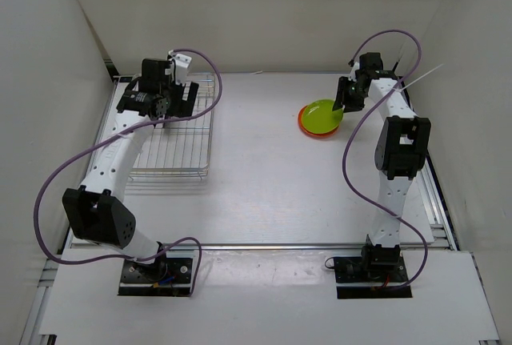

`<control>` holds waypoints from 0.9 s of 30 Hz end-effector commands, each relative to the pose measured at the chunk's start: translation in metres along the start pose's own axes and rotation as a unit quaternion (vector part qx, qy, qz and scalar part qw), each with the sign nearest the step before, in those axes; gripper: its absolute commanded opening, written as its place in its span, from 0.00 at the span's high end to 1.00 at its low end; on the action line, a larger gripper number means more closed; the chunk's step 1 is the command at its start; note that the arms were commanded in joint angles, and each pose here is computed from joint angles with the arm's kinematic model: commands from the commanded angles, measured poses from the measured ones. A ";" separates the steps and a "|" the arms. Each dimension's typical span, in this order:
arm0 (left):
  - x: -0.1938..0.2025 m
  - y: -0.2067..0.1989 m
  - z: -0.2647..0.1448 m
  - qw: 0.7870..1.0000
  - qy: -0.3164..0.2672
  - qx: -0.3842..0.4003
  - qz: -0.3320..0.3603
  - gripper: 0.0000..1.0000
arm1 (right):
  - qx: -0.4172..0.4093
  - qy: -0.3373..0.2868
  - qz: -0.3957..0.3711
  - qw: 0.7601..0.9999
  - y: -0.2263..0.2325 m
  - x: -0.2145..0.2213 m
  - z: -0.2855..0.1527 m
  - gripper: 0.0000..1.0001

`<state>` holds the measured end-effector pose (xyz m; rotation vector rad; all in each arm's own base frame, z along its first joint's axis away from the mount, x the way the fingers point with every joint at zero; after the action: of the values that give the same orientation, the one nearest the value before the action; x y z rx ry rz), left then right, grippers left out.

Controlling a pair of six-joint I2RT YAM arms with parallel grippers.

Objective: Unload the plates from the dish rack

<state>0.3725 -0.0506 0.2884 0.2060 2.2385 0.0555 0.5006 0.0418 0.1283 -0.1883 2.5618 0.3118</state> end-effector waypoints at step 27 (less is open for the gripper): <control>-0.024 0.033 0.058 0.985 -0.018 0.113 -0.125 0.06 | -0.027 -0.055 -0.138 0.988 0.061 -0.012 -0.125 0.01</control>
<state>0.4181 -0.0149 0.2629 0.0181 2.2709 -0.2491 0.4510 0.0682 0.2376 -0.4668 2.3949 0.2879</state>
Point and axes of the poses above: each gripper's point midway between its finger pads, its own z axis out along the fingers, its own y axis along the line the jaws close on, x = y × z, the point moved 5 cm from there along -z, back along the fingers, and after that the axes turned 9 degrees about -z, right-handed, at the moved point
